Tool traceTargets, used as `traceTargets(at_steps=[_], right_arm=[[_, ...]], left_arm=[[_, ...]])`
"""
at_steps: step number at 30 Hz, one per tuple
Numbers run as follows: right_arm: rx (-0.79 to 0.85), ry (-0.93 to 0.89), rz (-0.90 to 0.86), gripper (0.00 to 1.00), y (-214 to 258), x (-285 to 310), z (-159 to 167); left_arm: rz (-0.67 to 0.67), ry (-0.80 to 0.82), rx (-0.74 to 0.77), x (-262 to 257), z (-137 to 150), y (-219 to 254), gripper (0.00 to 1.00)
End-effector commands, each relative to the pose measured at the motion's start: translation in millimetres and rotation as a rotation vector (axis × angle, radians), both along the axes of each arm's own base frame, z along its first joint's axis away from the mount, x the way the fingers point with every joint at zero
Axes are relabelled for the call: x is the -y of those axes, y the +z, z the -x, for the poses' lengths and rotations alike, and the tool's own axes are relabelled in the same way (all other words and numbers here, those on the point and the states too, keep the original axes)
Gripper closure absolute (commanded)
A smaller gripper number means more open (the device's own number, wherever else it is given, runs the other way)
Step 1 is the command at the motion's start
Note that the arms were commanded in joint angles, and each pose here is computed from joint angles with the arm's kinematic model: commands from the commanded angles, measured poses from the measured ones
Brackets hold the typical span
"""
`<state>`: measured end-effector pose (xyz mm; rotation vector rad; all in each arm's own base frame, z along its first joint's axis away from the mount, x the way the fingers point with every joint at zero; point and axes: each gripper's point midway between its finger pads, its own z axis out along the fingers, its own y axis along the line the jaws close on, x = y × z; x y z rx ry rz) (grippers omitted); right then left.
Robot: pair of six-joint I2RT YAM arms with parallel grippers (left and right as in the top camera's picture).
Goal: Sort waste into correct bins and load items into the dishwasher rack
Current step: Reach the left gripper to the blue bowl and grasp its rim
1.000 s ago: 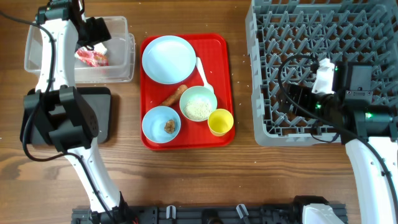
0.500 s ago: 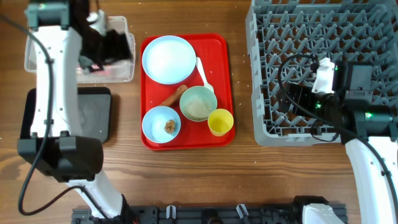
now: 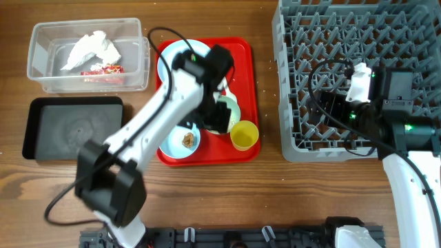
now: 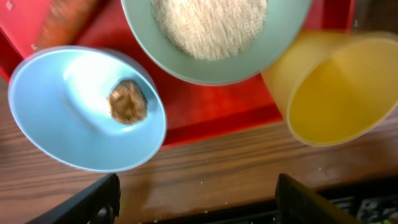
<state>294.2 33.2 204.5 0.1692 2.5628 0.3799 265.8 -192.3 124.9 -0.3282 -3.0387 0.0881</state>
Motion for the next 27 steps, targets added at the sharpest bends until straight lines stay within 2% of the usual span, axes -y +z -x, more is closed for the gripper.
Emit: traceTargets(at_steps=[1,2,4,7,10,21,26,27], right_arm=[[0.001,-0.002,-0.020,0.00,2.0,-2.2,-1.7],[-0.002,-0.003,-0.021,0.00,1.7,-2.3,-1.2],[-0.007,-0.004,-0.022,0.00,1.1,-2.3,-0.2],[-0.019,-0.004,-0.021,0.00,-0.5,-2.4,2.2],[-0.029,-0.003,-0.021,0.00,-1.8,-2.4,4.4],[-0.025,-0.028,-0.037,0.00,-0.3,-2.4,2.0],[-0.027,-0.028,-0.037,0.00,-0.6,-2.4,2.3],[-0.028,-0.025,-0.035,0.00,-0.9,-2.4,2.9]], left_arm=[[0.032,0.001,0.118,-10.7,11.4,6.3,0.17],[0.038,-0.022,0.126,-11.5,13.0,-0.6,0.18],[0.038,-0.044,0.129,-14.4,15.9,-25.6,0.26],[0.043,-0.031,0.136,-19.5,17.4,-58.5,0.43],[0.041,-0.017,0.136,-26.6,20.7,-78.7,0.49],[0.045,-0.014,0.151,-30.3,23.8,-99.5,0.74],[-0.027,-0.006,0.163,-41.3,19.9,-107.0,0.96],[-0.027,-0.007,0.162,-41.4,19.9,-107.1,0.96]])
